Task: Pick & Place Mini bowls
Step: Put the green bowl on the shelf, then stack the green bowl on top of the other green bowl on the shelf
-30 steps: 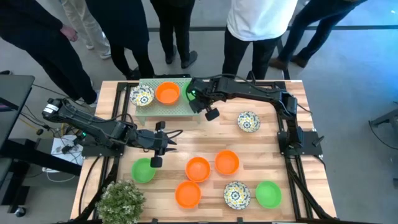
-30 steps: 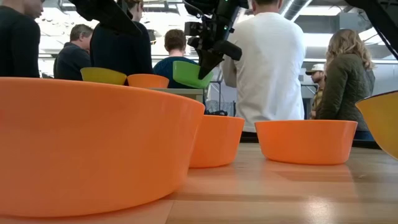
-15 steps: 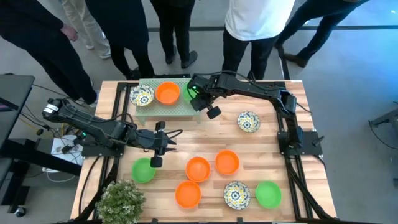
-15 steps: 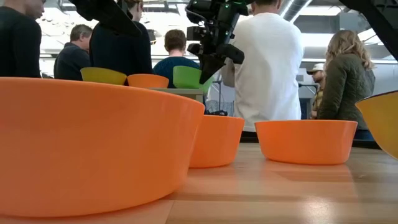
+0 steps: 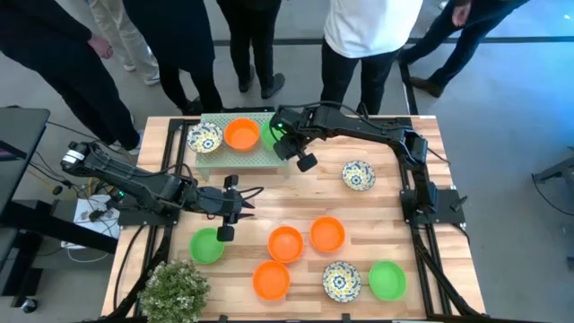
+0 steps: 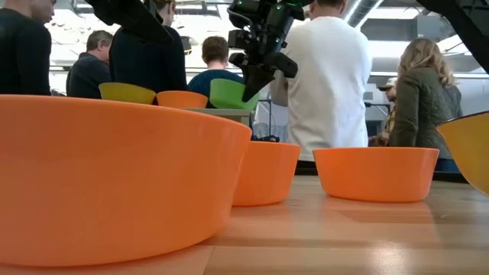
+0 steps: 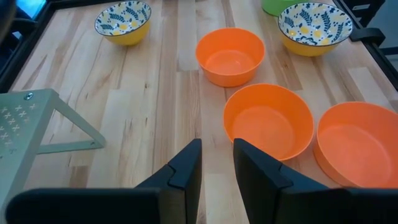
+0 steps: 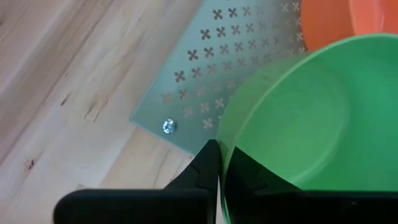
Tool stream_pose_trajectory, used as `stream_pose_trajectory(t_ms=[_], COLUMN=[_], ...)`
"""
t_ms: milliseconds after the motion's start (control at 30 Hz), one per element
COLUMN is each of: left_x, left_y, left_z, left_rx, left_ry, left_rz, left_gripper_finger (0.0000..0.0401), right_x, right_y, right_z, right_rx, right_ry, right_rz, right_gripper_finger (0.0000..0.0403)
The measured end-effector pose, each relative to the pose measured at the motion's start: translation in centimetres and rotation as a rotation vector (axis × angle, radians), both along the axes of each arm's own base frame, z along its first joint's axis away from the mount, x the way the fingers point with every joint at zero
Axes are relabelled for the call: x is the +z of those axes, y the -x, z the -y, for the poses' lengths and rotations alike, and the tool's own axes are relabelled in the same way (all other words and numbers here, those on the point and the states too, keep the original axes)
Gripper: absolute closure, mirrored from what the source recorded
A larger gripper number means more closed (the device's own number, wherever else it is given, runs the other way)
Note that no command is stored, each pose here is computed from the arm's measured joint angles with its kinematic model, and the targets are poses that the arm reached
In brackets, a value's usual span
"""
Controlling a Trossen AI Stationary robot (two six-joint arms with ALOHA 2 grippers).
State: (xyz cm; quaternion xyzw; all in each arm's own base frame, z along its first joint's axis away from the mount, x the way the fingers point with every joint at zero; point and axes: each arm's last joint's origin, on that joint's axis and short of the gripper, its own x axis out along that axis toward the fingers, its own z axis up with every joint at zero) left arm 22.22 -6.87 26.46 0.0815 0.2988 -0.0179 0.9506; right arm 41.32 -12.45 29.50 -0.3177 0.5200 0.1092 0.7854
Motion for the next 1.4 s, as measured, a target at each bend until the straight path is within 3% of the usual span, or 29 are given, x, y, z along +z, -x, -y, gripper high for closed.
stream_pose_trajectory(t_ms=[833,1133,1400], left_x=[0.0,0.1,0.0], left_y=[0.0,0.0,0.0], left_z=[0.0,0.0,0.0], left_rx=[0.001,0.023,0.073], left_ry=[0.002,0.036,0.097], left_rz=[0.001,0.008,0.003], left_gripper_finger=[0.0307,0.0307,0.0307], right_x=[0.9,6.4,13.4], right_y=[-0.9,-0.2,4.1], right_z=[-0.9,-4.5,-9.0], right_rx=[-0.017,-0.006,-0.055], right_ry=[0.016,0.145,0.123], right_rz=[0.086,0.137,0.263], right_gripper_finger=[0.0284,0.0257,0.0261])
